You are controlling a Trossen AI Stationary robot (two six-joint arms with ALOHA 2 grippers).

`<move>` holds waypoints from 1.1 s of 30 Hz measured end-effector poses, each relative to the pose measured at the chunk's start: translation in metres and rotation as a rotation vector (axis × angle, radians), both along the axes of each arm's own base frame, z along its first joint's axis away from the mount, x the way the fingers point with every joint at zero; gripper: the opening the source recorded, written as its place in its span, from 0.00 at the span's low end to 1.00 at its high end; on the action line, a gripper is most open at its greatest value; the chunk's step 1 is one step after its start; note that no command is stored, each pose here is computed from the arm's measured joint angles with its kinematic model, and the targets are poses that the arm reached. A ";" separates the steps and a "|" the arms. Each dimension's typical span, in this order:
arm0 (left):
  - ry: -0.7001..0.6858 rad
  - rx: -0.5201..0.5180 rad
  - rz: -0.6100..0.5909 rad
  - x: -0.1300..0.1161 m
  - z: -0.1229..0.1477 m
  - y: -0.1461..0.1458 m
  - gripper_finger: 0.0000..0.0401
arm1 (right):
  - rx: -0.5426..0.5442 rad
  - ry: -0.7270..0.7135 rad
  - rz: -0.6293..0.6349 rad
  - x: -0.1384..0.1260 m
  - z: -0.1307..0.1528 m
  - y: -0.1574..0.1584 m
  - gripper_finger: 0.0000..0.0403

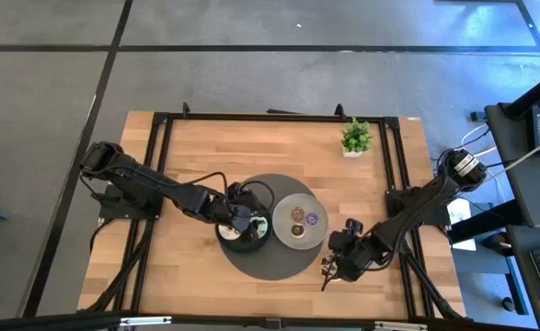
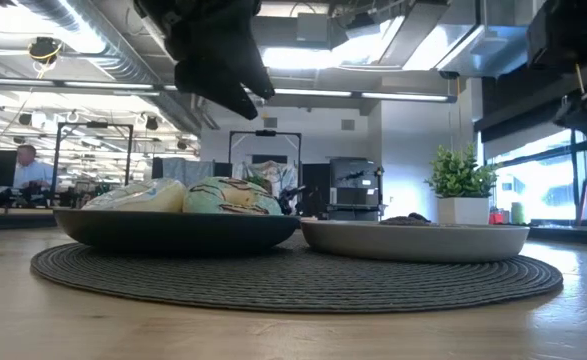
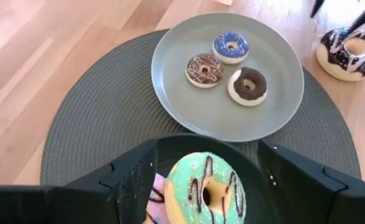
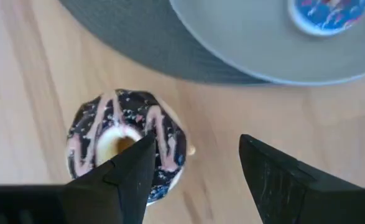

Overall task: Pick & Place donuts
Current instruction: Put the big black donut on the black plate

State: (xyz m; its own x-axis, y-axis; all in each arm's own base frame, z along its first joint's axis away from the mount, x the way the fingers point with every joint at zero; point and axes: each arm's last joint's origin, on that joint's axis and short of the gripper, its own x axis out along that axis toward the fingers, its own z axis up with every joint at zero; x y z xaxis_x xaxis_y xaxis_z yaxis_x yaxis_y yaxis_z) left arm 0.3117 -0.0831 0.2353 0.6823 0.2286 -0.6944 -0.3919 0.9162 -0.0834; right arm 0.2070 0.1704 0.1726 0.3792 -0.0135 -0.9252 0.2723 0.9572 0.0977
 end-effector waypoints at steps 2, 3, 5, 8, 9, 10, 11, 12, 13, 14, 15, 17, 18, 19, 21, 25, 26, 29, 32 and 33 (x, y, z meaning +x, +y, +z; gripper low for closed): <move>0.001 0.001 -0.005 -0.001 0.000 -0.002 0.67 | 0.056 -0.016 0.003 0.001 -0.003 0.002 0.57; 0.001 0.001 -0.007 -0.001 0.000 -0.003 0.67 | 0.074 -0.015 0.014 0.001 -0.005 0.003 0.56; 0.002 0.002 -0.012 -0.001 0.000 -0.004 0.67 | 0.095 -0.006 0.037 0.001 -0.009 0.005 0.54; 0.002 -0.001 -0.019 -0.002 0.000 -0.006 0.67 | 0.097 0.009 0.067 0.001 -0.015 0.007 0.51; 0.003 -0.001 -0.020 -0.002 0.000 -0.006 0.67 | 0.093 0.014 0.073 0.001 -0.017 0.008 0.50; 0.004 -0.001 -0.021 -0.002 0.000 -0.006 0.67 | 0.084 0.022 0.079 0.002 -0.019 0.008 0.50; 0.002 -0.002 -0.021 -0.002 0.000 -0.007 0.67 | 0.075 0.032 0.087 0.002 -0.021 0.008 0.49; 0.001 -0.001 -0.020 -0.002 0.000 -0.007 0.67 | 0.070 0.035 0.095 0.002 -0.023 0.008 0.48; 0.002 0.001 -0.019 -0.002 0.000 -0.007 0.67 | 0.067 0.037 0.096 0.003 -0.025 0.009 0.47; 0.002 0.001 -0.018 -0.002 0.000 -0.007 0.67 | 0.063 0.042 0.096 0.003 -0.027 0.009 0.46; 0.001 0.001 -0.018 -0.002 0.000 -0.007 0.67 | 0.057 0.049 0.096 0.004 -0.030 0.010 0.45; 0.002 0.002 -0.018 -0.002 0.000 -0.006 0.67 | 0.054 0.054 0.095 0.004 -0.032 0.010 0.42; 0.002 0.001 -0.018 -0.002 0.000 -0.006 0.67 | 0.053 0.055 0.094 0.004 -0.033 0.010 0.40; 0.002 0.001 -0.018 -0.002 0.000 -0.006 0.67 | 0.053 0.055 0.095 0.004 -0.033 0.010 0.37; 0.004 0.000 -0.019 -0.002 0.000 -0.006 0.67 | 0.055 0.053 0.095 0.005 -0.033 0.010 0.32; 0.014 -0.025 -0.041 -0.002 -0.001 -0.007 0.67 | 0.076 0.072 0.111 0.004 -0.027 0.011 0.19; 0.016 -0.040 -0.045 -0.002 -0.001 -0.008 0.67 | 0.074 0.073 0.123 0.003 -0.024 0.011 0.16; 0.028 -0.056 -0.054 -0.004 0.000 -0.008 0.67 | 0.081 0.037 0.154 0.004 -0.010 0.011 0.10; 0.017 -0.035 -0.052 -0.013 0.012 -0.005 0.67 | 0.033 -0.006 0.152 0.009 0.006 0.000 0.08; 0.012 -0.023 -0.046 -0.017 0.016 -0.005 0.67 | 0.001 -0.023 0.139 0.013 0.011 -0.006 0.09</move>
